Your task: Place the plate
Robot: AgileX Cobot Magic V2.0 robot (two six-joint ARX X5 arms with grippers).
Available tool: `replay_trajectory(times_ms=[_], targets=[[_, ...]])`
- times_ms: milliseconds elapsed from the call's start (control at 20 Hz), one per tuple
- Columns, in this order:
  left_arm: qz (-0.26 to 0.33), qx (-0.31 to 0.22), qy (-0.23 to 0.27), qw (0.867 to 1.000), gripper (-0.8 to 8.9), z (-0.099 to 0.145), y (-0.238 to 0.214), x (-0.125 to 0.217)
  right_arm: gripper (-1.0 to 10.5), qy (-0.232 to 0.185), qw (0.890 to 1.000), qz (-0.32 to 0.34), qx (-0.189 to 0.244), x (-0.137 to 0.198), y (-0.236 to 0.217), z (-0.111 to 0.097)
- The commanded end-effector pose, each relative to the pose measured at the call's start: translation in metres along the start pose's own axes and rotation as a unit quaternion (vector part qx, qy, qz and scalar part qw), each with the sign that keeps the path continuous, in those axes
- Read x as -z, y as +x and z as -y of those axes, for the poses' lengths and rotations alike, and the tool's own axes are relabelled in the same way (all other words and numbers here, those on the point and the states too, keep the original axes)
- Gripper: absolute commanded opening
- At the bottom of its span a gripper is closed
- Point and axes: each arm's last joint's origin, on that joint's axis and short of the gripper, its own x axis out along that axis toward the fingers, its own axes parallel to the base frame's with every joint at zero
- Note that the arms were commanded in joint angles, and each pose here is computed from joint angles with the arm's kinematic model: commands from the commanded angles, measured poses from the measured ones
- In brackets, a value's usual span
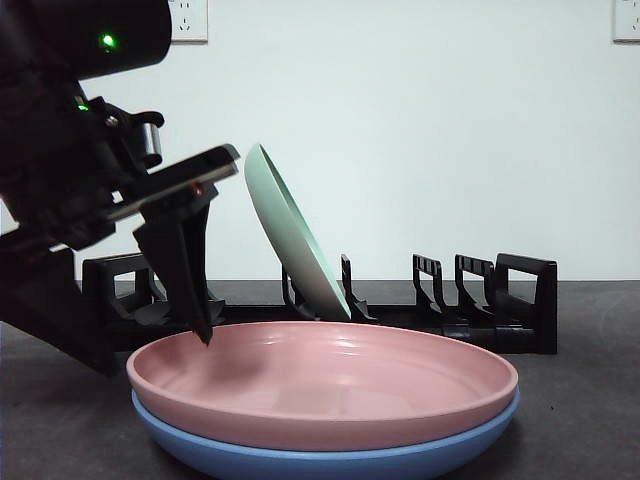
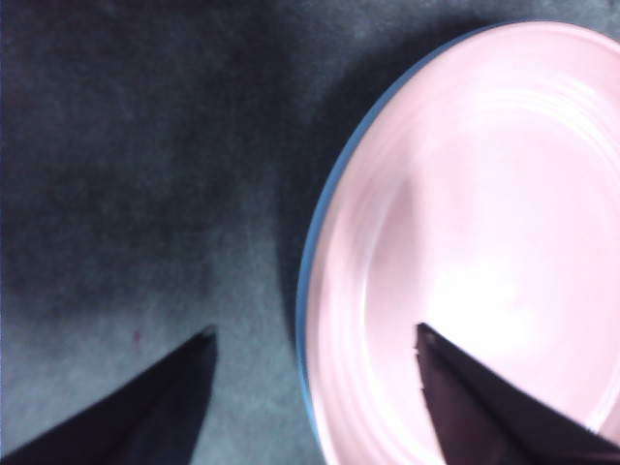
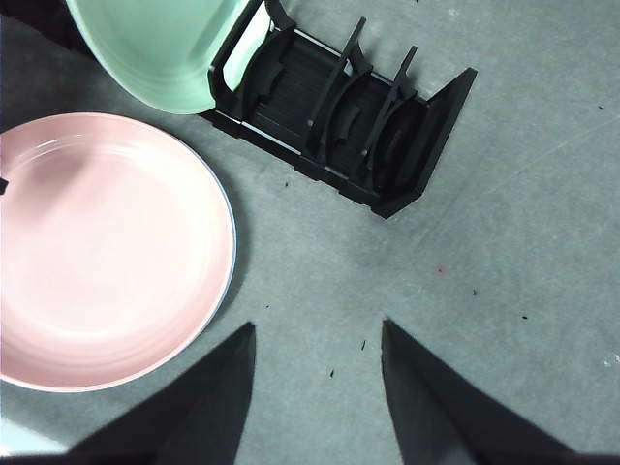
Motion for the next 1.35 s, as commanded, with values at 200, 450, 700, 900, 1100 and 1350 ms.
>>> replay_trajectory(times_ms=[200, 450, 700, 900, 1100, 1350], targets=[[0.045, 0.009, 0.095, 0.994, 3.52, 0.011, -0.064, -0.014, 2.1, 0.002, 1.0, 0.01, -0.004, -0.003, -0.003, -0.002], [0.142, -0.06, 0.166, 0.974, 3.48, 0.0, -0.165, -0.012, 2.1, 0.002, 1.0, 0.01, -0.004, -0.003, -0.003, -0.002], [0.263, -0.103, 0.166, 0.945, 3.44, -0.016, -0.252, 0.024, 2.1, 0.002, 1.0, 0.01, -0.004, -0.003, -0.003, -0.002], [0.34, -0.107, 0.123, 0.926, 3.44, -0.029, -0.282, 0.054, 2.1, 0.004, 1.0, 0.01, -0.004, -0.003, -0.003, -0.002], [0.345, -0.104, 0.119, 0.925, 3.44, -0.034, -0.287, 0.065, 0.5, 0.005, 1.0, 0.011, -0.011, -0.004, -0.003, -0.003], [0.339, -0.107, 0.12, 0.927, 3.44, -0.034, -0.286, 0.066, 0.1, 0.005, 0.992, 0.06, -0.114, -0.027, 0.007, -0.018]])
